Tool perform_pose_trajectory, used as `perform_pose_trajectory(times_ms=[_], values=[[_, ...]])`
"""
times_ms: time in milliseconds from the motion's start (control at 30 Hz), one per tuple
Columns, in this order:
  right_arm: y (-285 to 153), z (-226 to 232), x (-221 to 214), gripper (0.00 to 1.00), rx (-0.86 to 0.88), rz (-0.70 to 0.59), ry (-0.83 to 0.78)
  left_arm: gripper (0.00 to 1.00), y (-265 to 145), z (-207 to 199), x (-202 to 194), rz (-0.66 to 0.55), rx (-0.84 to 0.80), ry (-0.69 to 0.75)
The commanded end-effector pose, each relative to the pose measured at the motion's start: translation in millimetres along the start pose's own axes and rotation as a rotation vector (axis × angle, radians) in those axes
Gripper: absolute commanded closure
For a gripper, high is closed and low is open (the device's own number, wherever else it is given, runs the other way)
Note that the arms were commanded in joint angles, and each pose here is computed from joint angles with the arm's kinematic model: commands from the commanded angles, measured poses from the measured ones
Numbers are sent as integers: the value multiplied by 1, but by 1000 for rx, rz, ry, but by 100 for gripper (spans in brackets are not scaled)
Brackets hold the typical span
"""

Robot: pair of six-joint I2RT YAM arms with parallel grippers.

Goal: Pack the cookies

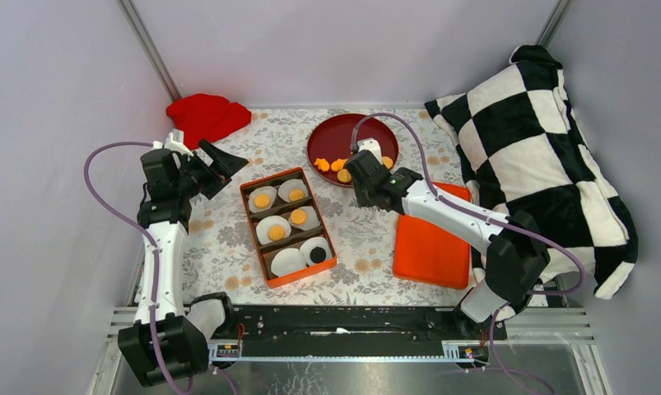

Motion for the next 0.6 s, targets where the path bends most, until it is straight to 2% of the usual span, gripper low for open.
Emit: perform_pose_trajectory(times_ms=[0, 267, 567], values=[[8, 2, -6, 55, 32, 8, 20, 8, 0, -1, 3, -22, -25, 39], [32, -2, -18, 50, -12, 76, 17, 8, -1, -1, 2, -25, -30, 38], [50, -13, 5, 50, -26, 69, 71, 8, -2, -3, 3, -28, -33, 45]])
Point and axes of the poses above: each gripper's point midway between its finger pads, its own y axis out along the fingers, its own z axis along the line the jaws close on, x = y × z, the point moved 10 cm from there along -y, back along the fingers, and after that the axes turned 1 degree about y, right-handed, at the moved point
